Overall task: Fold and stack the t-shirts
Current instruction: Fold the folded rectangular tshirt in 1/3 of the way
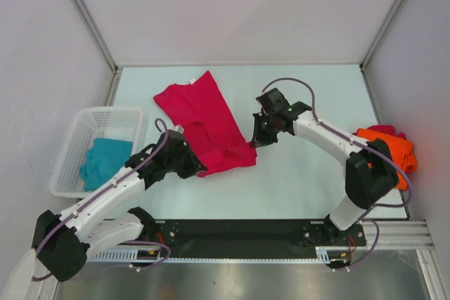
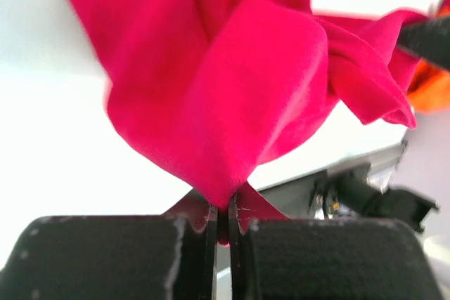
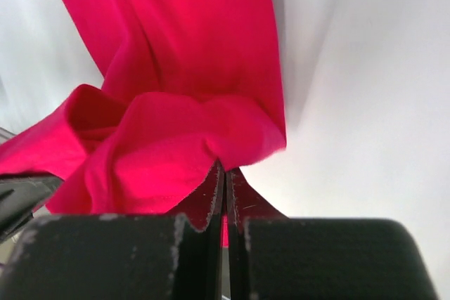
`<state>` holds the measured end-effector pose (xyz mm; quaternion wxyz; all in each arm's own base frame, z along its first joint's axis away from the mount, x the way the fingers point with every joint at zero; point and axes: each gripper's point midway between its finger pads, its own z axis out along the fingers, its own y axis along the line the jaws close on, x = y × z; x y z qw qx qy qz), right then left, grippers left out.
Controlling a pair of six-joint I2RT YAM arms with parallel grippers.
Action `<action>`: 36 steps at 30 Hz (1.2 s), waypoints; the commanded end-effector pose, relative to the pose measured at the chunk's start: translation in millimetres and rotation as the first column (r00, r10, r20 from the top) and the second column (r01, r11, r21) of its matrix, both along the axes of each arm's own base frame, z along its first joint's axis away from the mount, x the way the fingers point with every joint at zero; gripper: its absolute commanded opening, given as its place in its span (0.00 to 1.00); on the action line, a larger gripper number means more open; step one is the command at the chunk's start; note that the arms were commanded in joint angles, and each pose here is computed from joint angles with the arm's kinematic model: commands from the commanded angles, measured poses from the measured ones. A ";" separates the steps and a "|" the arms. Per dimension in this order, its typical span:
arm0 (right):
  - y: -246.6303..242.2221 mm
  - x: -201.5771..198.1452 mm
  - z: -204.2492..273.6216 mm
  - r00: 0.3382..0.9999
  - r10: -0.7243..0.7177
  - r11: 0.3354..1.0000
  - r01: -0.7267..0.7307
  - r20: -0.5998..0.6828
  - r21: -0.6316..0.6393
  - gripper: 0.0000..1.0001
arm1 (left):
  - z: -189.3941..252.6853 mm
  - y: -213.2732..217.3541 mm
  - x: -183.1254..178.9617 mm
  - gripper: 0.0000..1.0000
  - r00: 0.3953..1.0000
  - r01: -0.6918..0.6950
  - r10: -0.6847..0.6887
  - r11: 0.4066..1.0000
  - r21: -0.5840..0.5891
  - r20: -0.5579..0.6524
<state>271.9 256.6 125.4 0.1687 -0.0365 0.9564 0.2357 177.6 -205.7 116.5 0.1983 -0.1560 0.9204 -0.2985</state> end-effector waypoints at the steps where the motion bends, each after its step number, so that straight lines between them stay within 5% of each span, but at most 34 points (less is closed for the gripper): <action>1: 12.0 23.7 9.6 0.998 0.062 0.998 -0.062 0.013 0.003 0.00 | 9.8 15.7 30.5 0.05 0.998 -0.004 0.002 0.999 0.036 0.068; 15: 38.8 118.2 -41.2 0.990 0.106 0.992 -0.111 -0.089 -0.055 0.02 | -23.8 36.1 84.2 0.05 0.998 -0.060 0.059 0.997 0.043 0.011; 27: 48.0 189.6 -52.1 0.997 0.074 0.997 -0.074 -0.036 -0.014 0.04 | -33.8 67.3 144.8 0.05 0.994 -0.108 0.109 0.992 0.065 -0.006; 33: 55.1 214.1 -48.6 0.999 0.043 0.997 -0.042 -0.012 0.058 0.10 | -42.6 69.5 168.0 0.05 0.995 -0.094 0.096 0.994 0.062 -0.031; 36: 58.8 218.5 -51.2 0.999 0.045 0.994 -0.043 -0.017 0.101 0.21 | -46.2 70.8 174.6 0.08 0.995 -0.093 0.096 0.994 0.061 -0.040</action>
